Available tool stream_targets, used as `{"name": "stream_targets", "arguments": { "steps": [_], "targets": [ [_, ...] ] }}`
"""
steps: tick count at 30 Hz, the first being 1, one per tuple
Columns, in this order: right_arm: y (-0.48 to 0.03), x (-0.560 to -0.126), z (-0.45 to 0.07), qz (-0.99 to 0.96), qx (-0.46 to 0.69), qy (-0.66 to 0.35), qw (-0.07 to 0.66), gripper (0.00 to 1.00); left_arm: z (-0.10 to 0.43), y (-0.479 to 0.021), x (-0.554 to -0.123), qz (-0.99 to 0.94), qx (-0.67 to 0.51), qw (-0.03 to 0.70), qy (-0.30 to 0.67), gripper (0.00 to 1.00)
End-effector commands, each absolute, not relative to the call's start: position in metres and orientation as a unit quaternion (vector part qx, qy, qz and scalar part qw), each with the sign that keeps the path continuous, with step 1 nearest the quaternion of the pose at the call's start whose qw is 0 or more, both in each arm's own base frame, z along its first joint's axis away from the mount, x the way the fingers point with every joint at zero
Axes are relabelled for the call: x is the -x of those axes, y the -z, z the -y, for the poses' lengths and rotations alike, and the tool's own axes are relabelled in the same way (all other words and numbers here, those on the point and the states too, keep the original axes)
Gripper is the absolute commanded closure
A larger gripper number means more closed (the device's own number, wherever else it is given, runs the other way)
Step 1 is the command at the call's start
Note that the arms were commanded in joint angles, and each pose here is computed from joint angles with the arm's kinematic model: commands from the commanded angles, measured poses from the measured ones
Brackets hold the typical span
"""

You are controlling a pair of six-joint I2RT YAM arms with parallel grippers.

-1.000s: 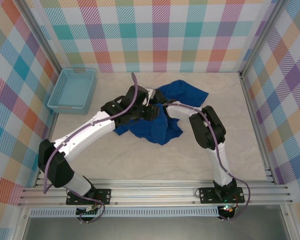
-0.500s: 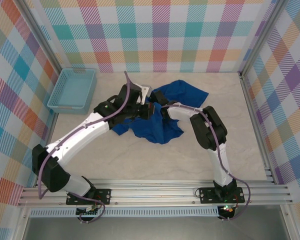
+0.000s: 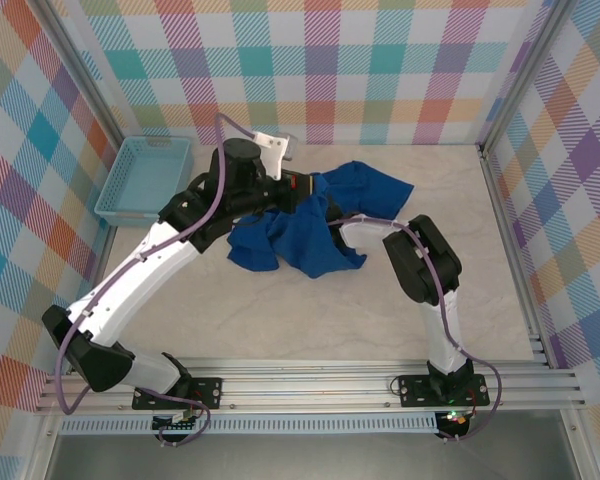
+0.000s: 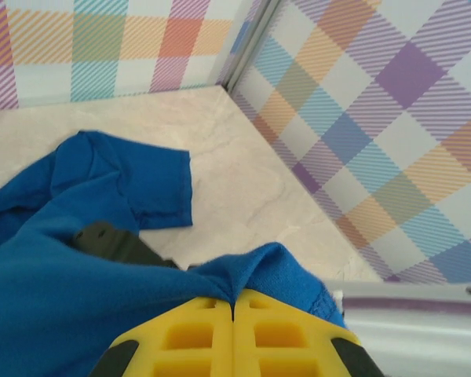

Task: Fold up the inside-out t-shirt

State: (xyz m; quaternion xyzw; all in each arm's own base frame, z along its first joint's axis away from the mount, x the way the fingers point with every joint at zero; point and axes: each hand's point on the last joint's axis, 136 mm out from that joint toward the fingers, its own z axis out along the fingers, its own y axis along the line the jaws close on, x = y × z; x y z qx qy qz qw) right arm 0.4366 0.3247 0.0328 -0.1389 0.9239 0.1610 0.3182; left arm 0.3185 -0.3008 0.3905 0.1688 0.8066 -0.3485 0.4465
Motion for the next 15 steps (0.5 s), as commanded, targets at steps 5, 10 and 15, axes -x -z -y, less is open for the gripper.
{"name": "stream_targets", "arguments": {
  "steps": [5, 10, 15],
  "targets": [
    [-0.043, -0.426, -0.349, -0.912, 0.176, -0.16, 0.334, 0.17, 0.31, -0.442, -0.326, -0.767, -0.189, 0.489, 0.369, 1.0],
    [-0.034, -0.441, -0.335, -0.93, 0.155, -0.099, 0.318, 0.11, 0.308, -0.48, -0.313, -0.74, -0.209, 0.508, 0.389, 1.0],
    [-0.032, -0.452, -0.32, -0.939, 0.147, -0.062, 0.306, 0.08, 0.295, -0.507, -0.3, -0.719, -0.22, 0.538, 0.381, 1.0]
  ]
}}
